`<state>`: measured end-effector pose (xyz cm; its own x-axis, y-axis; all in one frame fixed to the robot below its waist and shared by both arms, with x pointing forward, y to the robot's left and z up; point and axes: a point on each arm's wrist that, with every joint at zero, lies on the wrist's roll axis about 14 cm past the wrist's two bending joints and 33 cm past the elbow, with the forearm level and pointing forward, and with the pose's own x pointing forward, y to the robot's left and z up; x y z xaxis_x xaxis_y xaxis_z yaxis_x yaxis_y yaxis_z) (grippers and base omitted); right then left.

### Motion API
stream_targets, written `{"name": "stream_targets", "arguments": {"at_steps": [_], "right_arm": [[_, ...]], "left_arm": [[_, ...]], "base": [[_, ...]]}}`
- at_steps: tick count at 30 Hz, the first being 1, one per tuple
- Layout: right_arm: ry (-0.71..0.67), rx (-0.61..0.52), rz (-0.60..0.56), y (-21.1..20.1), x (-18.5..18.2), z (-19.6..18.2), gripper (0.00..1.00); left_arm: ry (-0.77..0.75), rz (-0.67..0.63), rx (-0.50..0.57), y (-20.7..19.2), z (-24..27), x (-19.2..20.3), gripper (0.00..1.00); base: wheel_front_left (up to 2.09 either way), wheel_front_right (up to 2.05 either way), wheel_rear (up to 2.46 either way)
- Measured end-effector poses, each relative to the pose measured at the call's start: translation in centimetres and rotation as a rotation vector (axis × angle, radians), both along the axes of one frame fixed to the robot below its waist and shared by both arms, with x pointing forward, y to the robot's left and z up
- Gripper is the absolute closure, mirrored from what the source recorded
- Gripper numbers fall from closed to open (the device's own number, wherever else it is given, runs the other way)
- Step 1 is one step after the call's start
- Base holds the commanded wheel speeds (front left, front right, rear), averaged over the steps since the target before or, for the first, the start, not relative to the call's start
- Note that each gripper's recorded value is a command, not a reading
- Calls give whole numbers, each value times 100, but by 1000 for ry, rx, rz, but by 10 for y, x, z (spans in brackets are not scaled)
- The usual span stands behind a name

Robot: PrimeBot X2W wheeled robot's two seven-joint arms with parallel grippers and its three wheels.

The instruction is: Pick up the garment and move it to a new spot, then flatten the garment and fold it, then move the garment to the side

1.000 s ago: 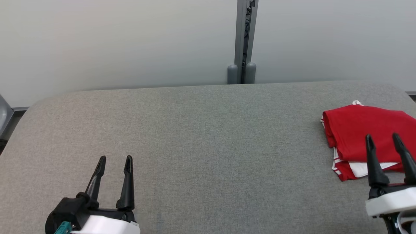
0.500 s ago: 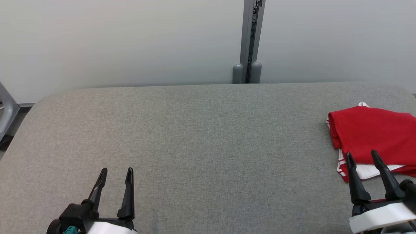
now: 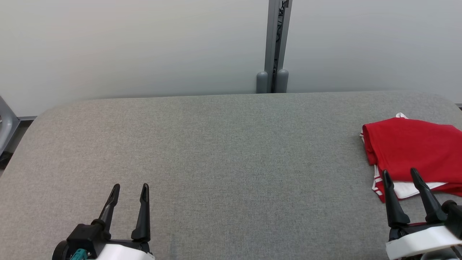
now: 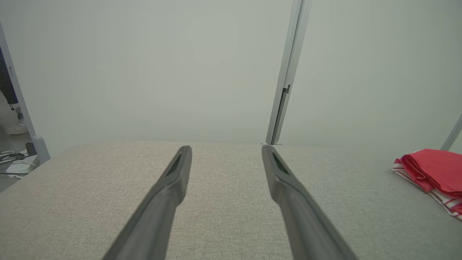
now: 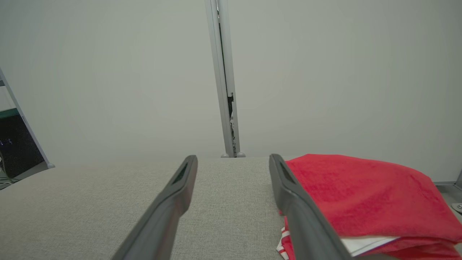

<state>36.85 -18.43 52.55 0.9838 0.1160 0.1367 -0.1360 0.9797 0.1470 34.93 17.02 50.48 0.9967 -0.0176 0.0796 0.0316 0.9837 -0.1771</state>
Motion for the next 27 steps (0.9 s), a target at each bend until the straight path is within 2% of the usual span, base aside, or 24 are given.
{"name": "stream_targets", "arguments": {"at_steps": [20,21,27], "right_arm": [[22,8,5,4,0,-7,0],[29,10,5,4,0,-9,100],[108,67,-1,9,-8,-32,100]], "left_arm": [[34,-5,-22,-1,-11,-3,0],[44,-6,-25,-2,-14,-4,100],[137,5,-69,-1,-40,-14,100]], "base": [[0,0,0],[0,0,0],[0,0,0]]}}
